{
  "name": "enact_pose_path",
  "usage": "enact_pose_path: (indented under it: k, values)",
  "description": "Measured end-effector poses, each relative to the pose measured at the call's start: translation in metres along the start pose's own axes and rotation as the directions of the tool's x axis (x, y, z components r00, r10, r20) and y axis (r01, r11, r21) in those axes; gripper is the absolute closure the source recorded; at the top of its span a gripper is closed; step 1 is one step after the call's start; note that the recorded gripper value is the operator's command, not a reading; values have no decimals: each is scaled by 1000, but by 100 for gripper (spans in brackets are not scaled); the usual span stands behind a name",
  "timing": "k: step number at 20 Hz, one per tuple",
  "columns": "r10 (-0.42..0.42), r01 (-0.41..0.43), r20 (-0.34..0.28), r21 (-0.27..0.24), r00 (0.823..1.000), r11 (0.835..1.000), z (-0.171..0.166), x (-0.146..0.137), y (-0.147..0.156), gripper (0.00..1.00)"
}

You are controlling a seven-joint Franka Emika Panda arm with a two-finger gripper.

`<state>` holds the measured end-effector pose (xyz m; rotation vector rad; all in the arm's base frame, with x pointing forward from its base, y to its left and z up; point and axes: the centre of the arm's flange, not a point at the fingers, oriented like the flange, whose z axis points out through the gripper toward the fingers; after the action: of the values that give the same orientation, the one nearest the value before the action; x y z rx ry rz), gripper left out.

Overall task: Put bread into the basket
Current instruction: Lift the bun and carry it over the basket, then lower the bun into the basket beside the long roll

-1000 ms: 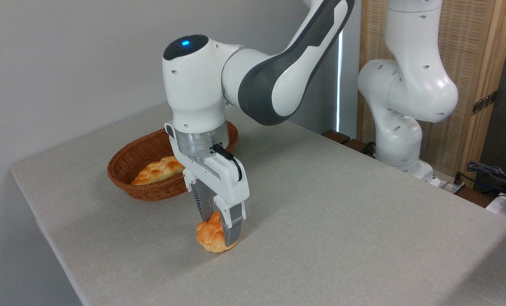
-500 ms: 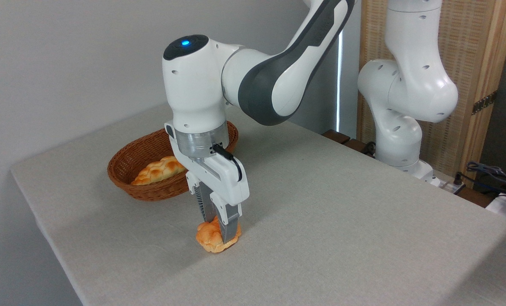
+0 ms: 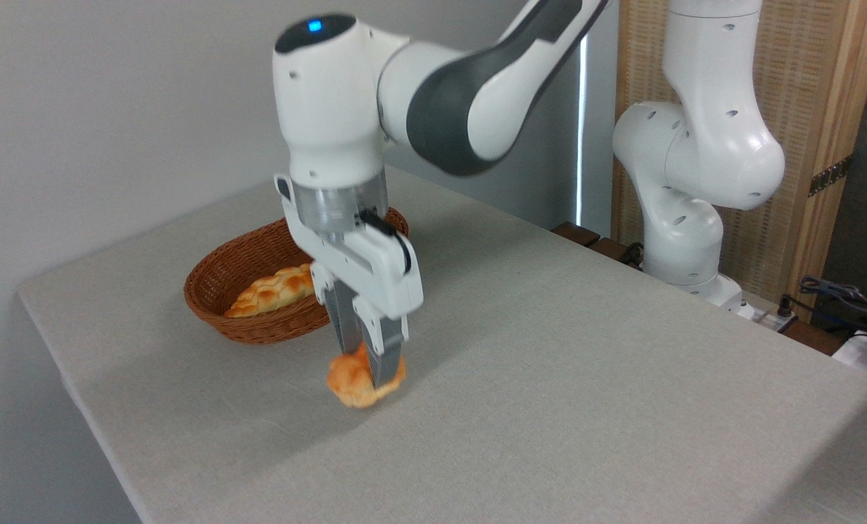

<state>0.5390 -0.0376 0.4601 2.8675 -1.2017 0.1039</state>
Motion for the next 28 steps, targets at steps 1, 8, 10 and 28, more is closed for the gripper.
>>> enact_pose_path:
  k: [1,8,10,28]
  values:
    - [-6,6,-9,-15,1000,1000,-11,2,1,40]
    - [2,-12,-103,-97,995,995,-87,26,47,38]
    - [8,-19,-102,-104,995,994,-98,39,79,36]
    - [222,-211,56,-156,973,965,-36,80,243,17]
